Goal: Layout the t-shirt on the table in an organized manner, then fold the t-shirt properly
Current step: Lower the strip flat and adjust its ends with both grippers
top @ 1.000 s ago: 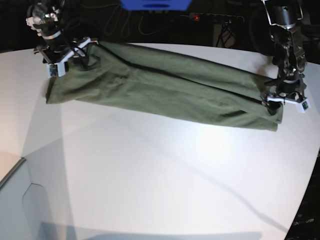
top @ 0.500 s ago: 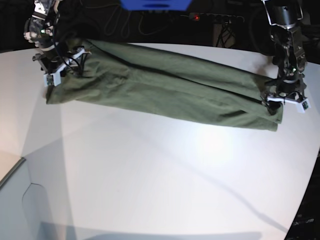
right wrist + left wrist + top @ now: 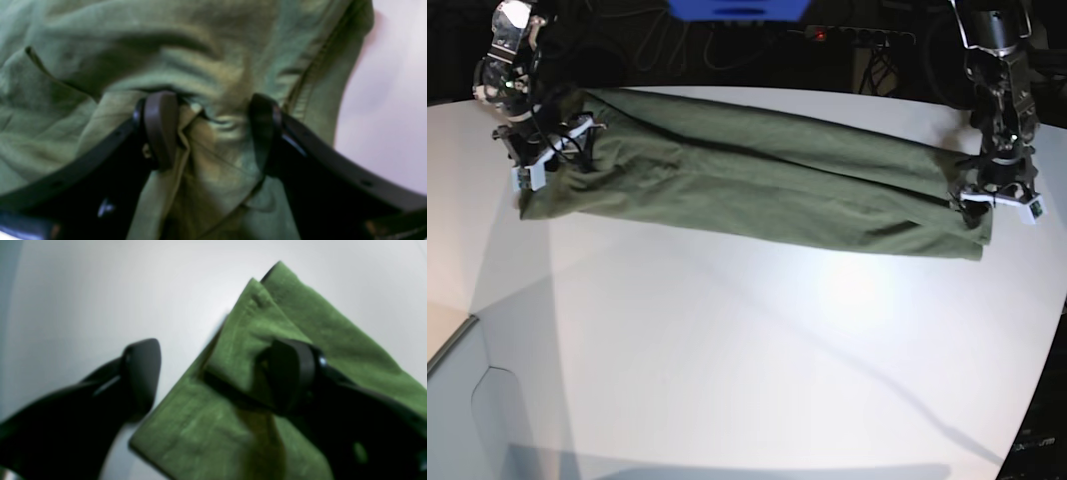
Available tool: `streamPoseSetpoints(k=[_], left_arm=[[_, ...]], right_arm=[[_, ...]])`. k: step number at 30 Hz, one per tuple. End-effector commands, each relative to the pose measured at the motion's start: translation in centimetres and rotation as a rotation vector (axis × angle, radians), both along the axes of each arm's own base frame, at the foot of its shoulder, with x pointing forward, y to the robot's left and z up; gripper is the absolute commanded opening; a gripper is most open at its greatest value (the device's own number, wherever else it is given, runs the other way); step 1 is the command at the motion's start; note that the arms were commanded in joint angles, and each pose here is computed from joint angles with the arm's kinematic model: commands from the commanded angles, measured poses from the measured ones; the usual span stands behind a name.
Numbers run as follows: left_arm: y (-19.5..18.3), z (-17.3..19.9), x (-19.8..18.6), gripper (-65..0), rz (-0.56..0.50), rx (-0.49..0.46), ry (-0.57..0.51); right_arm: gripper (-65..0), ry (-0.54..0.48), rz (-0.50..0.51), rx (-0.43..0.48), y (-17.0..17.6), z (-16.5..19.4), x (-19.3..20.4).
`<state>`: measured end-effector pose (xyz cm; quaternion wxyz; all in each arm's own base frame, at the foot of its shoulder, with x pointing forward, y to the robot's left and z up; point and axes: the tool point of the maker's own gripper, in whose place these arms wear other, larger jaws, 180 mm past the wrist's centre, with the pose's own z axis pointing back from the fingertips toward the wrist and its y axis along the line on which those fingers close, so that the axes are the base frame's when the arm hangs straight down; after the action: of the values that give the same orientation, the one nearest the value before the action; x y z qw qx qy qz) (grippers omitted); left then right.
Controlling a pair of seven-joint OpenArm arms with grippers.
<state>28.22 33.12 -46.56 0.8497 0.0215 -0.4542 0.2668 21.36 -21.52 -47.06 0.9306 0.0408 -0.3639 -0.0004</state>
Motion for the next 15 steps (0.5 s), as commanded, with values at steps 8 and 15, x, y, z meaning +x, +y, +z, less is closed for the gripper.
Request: streamPoseSetpoints(k=[8, 15], left_arm=[[0.3, 0.4, -0.1, -49.9, -0.008, 0.006, -0.001], [0.5, 2.1, 1.0, -65.0, -0.011, 0.023, -0.05]], right_arm=[[-30.6, -0.023, 0.014, -0.021, -0.8, 0.7, 1.4], [-30.6, -0.025, 0.014, -0.029, -2.1, 0.6, 3.0]])
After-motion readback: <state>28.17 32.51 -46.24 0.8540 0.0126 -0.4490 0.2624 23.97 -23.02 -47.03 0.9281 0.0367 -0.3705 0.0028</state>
